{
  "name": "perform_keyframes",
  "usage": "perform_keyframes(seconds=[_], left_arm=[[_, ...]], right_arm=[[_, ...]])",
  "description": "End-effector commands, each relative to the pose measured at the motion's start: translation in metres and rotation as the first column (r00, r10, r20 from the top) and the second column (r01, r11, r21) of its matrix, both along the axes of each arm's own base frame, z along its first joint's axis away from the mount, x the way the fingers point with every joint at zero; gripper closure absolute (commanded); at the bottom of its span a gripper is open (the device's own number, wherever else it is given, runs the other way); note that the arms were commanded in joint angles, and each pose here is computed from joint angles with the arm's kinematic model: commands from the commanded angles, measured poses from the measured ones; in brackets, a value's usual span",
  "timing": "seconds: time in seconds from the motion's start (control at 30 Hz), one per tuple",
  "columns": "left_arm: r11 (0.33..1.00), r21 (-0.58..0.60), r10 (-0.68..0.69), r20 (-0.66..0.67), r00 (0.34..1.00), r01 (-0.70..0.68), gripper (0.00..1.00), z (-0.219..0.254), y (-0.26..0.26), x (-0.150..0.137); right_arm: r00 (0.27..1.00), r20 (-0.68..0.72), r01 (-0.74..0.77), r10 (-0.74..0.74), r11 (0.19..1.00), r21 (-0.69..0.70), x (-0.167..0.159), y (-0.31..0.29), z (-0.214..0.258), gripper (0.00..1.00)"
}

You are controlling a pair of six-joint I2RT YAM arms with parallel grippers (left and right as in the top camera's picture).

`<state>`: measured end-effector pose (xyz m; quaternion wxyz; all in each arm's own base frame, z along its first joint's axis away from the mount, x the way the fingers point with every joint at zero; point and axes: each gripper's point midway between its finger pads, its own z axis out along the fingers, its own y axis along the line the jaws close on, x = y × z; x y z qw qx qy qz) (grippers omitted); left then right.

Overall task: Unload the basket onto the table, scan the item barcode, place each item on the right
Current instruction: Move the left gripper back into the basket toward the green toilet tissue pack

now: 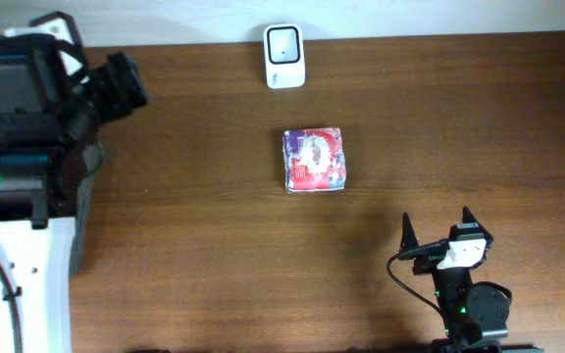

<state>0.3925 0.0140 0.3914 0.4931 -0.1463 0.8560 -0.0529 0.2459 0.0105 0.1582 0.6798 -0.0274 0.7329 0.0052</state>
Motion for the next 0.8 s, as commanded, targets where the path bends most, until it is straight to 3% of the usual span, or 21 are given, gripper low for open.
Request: perform_keyframes(seconds=[0.0,0.07,0.13,0.23,0.37,0.6,0.77], left_arm=[[0.995,0.025,0.091,0.076,0.993,-0.093,0.07,0.020,0.036,-0.002],[0.975,0.057,0.207,0.099,0.973,-0.213,0.07,0.025,0.070,-0.006],[0.915,0.111,0.377,0.110,0.920,-0.388,0.06,0.028,0.116,-0.019],[0.830,0.181,0.520,0.089,0.849,-0.527,0.05,0.020,0.165,-0.033],[0.819,0.298,0.526,-0.049,0.849,-0.490,0.05,-0.021,0.193,-0.026],[0.859,0.433,0.434,-0.335,0.836,-0.273,0.05,-0.119,0.208,0.013],[0.888,0.415,0.398,-0.480,0.782,-0.197,0.09,-0.180,0.221,0.020]], right_arm=[[1.000,-0.005,0.013,-0.013,1.000,-0.004,0.000,-0.003,-0.003,0.01],[1.000,-0.005,0.013,-0.013,1.000,-0.004,0.000,-0.003,-0.003,0.01],[1.000,-0.005,0.013,-0.013,1.000,-0.004,0.000,-0.003,-0.003,0.01],[1.000,-0.005,0.013,-0.013,1.000,-0.004,0.000,-0.003,-0.003,0.01],[1.000,-0.005,0.013,-0.013,1.000,-0.004,0.000,-0.003,-0.003,0.01],[1.000,-0.005,0.013,-0.013,1.000,-0.004,0.000,-0.003,-0.003,0.01],[1.000,-0.005,0.013,-0.013,1.000,-0.004,0.000,-0.003,-0.003,0.01]])
